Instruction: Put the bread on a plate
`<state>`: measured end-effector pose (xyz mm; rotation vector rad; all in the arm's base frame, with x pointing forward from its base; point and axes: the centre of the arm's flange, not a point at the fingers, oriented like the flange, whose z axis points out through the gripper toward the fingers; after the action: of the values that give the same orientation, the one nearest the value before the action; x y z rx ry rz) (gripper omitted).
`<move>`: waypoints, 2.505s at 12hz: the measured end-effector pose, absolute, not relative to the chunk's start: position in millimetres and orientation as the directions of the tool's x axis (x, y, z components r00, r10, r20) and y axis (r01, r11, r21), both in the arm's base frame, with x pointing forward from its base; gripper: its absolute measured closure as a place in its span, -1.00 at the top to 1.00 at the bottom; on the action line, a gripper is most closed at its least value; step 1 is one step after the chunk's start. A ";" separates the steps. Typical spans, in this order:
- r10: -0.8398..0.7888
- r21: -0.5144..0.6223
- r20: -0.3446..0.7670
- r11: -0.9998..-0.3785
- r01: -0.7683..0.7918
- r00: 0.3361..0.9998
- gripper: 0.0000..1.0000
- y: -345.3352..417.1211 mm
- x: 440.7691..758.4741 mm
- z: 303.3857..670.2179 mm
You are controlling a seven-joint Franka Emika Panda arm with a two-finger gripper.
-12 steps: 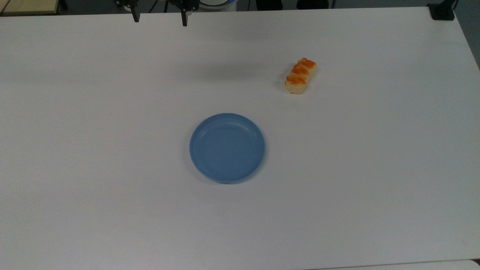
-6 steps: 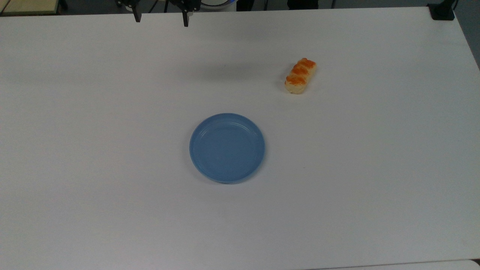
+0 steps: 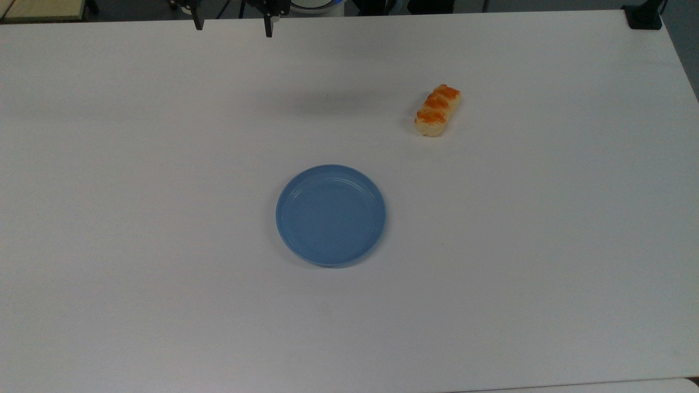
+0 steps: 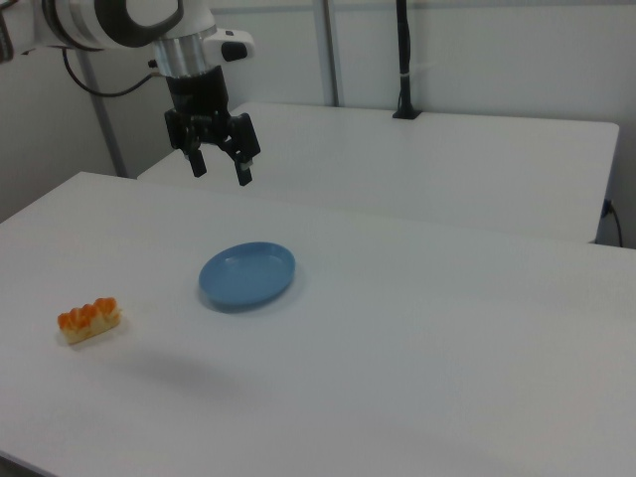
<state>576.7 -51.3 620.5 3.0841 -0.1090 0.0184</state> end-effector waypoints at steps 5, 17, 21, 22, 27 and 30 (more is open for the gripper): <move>-0.082 0.054 0.030 -0.995 -0.083 0.996 1.00 -50.5 570.1 631.0; -0.097 0.052 -0.005 -0.994 -0.097 0.995 1.00 19.0 555.2 615.3; -0.209 0.066 -0.038 -0.976 -0.206 0.977 1.00 96.1 546.3 563.3; -0.232 0.064 -0.036 -0.971 -0.229 0.972 1.00 116.0 543.1 547.8; -0.269 0.073 -0.033 -0.961 -0.266 0.963 1.00 206.7 505.5 455.1; -0.316 0.052 -0.005 -0.948 -0.315 0.949 1.00 222.4 490.4 414.7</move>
<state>490.4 222.4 414.7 3.0510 -0.4944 -0.0198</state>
